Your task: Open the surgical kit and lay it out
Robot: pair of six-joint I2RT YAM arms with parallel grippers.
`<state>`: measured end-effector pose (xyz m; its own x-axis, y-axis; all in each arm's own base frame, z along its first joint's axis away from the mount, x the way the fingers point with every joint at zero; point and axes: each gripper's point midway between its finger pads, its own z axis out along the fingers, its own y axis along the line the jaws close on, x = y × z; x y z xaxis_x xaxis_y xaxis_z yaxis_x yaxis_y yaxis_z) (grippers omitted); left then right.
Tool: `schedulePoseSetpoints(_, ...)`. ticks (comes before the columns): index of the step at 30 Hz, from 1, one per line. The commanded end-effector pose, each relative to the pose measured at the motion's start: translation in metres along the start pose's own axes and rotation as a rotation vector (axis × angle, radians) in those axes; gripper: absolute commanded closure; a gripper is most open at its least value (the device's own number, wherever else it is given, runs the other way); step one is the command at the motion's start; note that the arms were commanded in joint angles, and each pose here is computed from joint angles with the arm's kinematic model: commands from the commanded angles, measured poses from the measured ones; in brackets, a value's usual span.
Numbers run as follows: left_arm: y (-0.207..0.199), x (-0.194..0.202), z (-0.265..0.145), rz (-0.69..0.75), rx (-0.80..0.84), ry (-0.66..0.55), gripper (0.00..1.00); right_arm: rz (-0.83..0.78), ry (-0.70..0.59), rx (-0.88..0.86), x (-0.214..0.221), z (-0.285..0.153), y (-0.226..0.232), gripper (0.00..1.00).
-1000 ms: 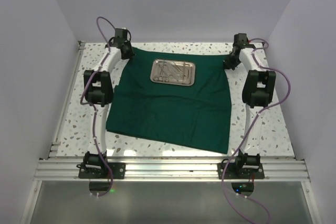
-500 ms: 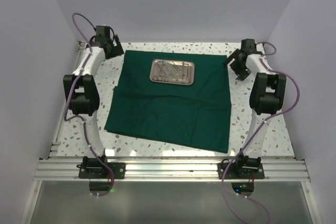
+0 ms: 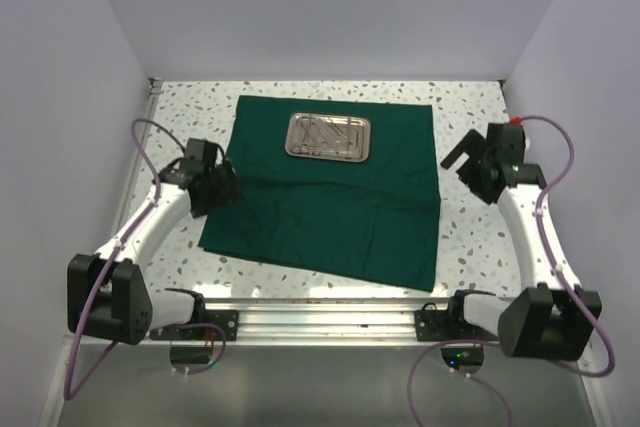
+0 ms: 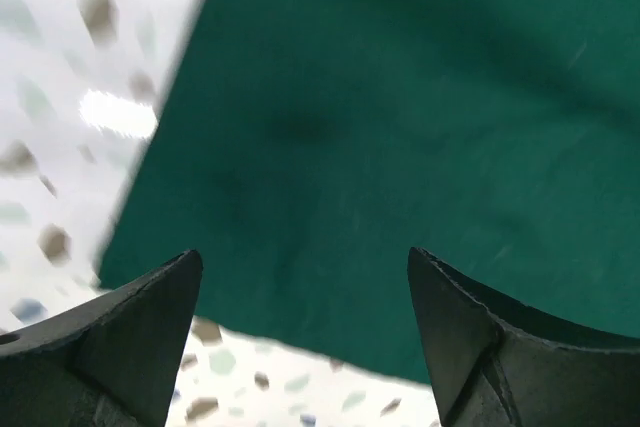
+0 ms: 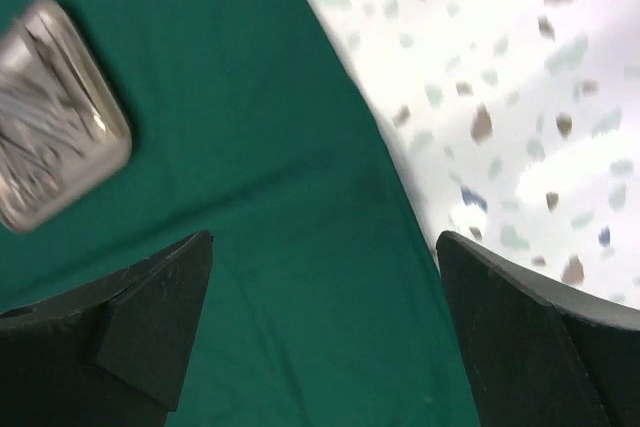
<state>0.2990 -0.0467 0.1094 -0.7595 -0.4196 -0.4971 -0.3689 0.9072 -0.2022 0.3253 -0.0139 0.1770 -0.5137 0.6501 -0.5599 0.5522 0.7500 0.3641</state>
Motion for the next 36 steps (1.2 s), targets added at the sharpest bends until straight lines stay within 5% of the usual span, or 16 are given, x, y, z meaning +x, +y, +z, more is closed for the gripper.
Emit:
schedulePoseSetpoints(1,-0.006,0.058,-0.002,-0.11,0.046,0.106,0.12,-0.045,0.186,0.067,0.073,-0.014,-0.036,0.01)
schedulePoseSetpoints(19,0.031,0.155,0.028,-0.218,-0.237,0.261,0.3,-0.116,0.231,0.03,0.102,-0.061,-0.038,0.02)
schedulePoseSetpoints(25,0.052,0.196,0.037,-0.186,-0.29,0.329,0.55,-0.135,0.229,0.013,0.102,-0.064,-0.032,0.02)
schedulePoseSetpoints(30,0.05,0.205,0.03,-0.145,-0.296,0.348,1.0,-0.138,0.231,0.003,0.102,-0.062,-0.027,0.02)
schedulePoseSetpoints(36,0.034,0.207,-0.004,-0.067,-0.287,0.387,1.0,-0.138,0.226,-0.027,0.1,-0.063,-0.017,0.02)
